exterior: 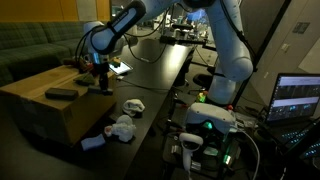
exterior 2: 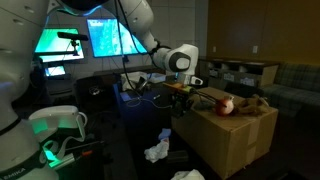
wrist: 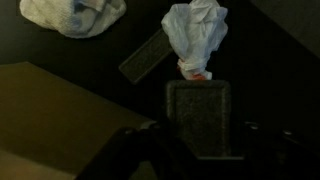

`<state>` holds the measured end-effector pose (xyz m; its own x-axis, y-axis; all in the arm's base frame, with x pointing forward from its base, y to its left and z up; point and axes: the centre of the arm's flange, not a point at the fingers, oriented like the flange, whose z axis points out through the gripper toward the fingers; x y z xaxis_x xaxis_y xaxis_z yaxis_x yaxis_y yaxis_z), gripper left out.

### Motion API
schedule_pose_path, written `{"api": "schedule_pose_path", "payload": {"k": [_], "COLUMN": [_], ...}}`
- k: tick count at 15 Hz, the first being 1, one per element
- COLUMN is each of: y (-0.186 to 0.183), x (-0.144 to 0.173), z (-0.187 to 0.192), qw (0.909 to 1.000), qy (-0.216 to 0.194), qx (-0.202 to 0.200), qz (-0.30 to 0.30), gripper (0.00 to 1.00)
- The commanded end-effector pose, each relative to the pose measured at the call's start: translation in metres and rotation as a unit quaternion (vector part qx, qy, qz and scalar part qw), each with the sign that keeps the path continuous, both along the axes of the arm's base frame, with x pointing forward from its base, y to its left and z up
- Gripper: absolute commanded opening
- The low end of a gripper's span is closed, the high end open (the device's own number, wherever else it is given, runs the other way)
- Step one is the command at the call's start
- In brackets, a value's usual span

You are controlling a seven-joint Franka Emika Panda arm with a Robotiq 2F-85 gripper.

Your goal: Pick up all the objects on the box and put them on table, then pick up the all the objects on the table and put them on the box

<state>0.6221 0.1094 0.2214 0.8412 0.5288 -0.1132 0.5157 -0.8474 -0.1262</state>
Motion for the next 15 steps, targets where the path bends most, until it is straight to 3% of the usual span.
{"api": "schedule_pose_path", "payload": {"k": [1, 7, 10, 15], "y": [0.025, 0.091, 0.129, 0.195], "x": [-0.086, -0.169, -0.185, -0.195], "z": [-0.010, -0.026, -0.040, -0.074], "qw": [0.9984, 0.9938, 0.9915, 0.9914], "qy": [-0.018, -0.016, -0.011, -0.015], "qx": [0.035, 0.079, 0.097, 0.077], "qz": [0.042, 0.077, 0.086, 0.105], "gripper": [0.32, 0.32, 0.32, 0.32]}}
